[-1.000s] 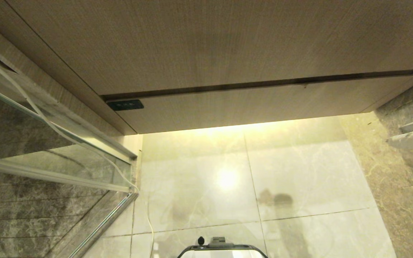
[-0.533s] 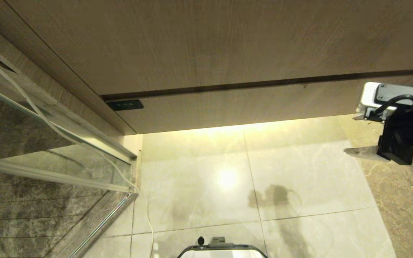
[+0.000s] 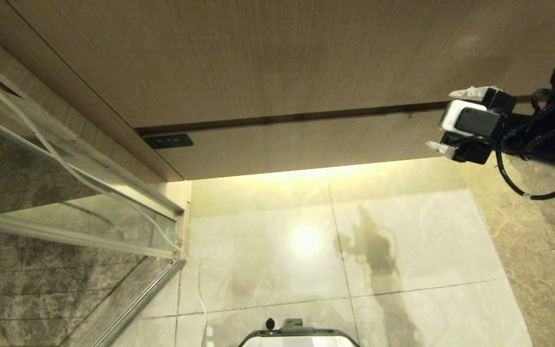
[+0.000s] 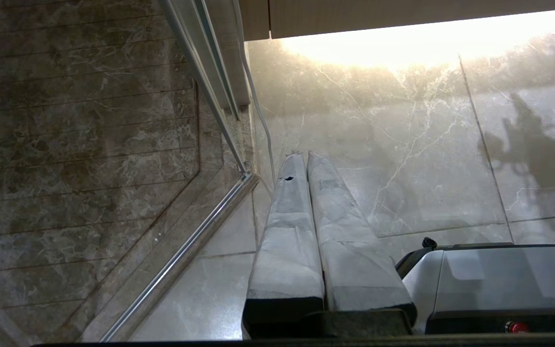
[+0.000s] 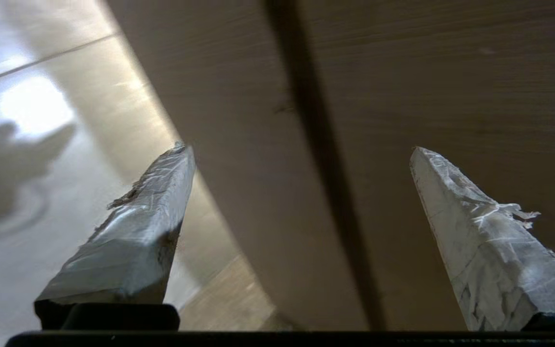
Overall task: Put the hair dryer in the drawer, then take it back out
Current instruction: Pull open the drawer
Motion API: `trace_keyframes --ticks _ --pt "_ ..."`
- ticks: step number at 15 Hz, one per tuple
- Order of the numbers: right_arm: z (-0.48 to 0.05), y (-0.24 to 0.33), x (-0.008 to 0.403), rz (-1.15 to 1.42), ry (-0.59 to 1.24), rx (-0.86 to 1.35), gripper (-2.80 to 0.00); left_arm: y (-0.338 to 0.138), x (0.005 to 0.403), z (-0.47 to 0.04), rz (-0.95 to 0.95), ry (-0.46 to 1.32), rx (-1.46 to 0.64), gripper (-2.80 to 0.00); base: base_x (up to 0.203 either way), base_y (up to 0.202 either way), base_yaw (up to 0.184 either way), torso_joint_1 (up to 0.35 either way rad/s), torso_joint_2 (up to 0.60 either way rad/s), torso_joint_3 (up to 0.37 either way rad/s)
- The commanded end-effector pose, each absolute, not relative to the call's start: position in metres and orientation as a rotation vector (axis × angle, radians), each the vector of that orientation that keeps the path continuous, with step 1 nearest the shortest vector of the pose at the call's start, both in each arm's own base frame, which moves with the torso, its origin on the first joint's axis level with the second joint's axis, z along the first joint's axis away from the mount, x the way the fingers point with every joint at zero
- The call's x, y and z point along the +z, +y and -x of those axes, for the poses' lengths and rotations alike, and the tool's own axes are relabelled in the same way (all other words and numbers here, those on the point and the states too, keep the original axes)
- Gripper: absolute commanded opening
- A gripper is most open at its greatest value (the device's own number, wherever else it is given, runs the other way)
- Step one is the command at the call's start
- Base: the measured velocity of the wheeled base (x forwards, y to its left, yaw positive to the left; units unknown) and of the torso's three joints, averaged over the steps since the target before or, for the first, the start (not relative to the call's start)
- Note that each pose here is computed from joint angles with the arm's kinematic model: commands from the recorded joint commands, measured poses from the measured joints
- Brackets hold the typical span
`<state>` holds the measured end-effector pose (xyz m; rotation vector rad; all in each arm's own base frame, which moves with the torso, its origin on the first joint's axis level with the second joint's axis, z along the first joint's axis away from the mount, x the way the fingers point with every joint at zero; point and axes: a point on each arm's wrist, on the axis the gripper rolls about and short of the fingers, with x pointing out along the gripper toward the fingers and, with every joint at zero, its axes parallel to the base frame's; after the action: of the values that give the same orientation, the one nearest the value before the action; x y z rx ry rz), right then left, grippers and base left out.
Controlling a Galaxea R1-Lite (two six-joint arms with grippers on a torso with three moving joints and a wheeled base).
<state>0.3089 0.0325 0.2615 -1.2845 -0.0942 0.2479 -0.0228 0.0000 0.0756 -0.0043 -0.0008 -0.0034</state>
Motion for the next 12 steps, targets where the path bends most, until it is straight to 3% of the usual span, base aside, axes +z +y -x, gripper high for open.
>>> trace_keyframes --ticks 1,12 --pt "-0.332 0.02 0.251 1.287 -0.148 0.23 0.0 0.0 0.076 0.023 0.005 -0.002 -0.003 -2.8 0.0 0.0 0.0 0.0 0.0 0.0" --pt "-0.335 0.014 0.231 1.242 -0.095 0.432 0.0 0.0 0.075 0.023 0.005 0.0 -0.002 -2.8 0.0 0.0 0.0 0.0 0.0 0.0"
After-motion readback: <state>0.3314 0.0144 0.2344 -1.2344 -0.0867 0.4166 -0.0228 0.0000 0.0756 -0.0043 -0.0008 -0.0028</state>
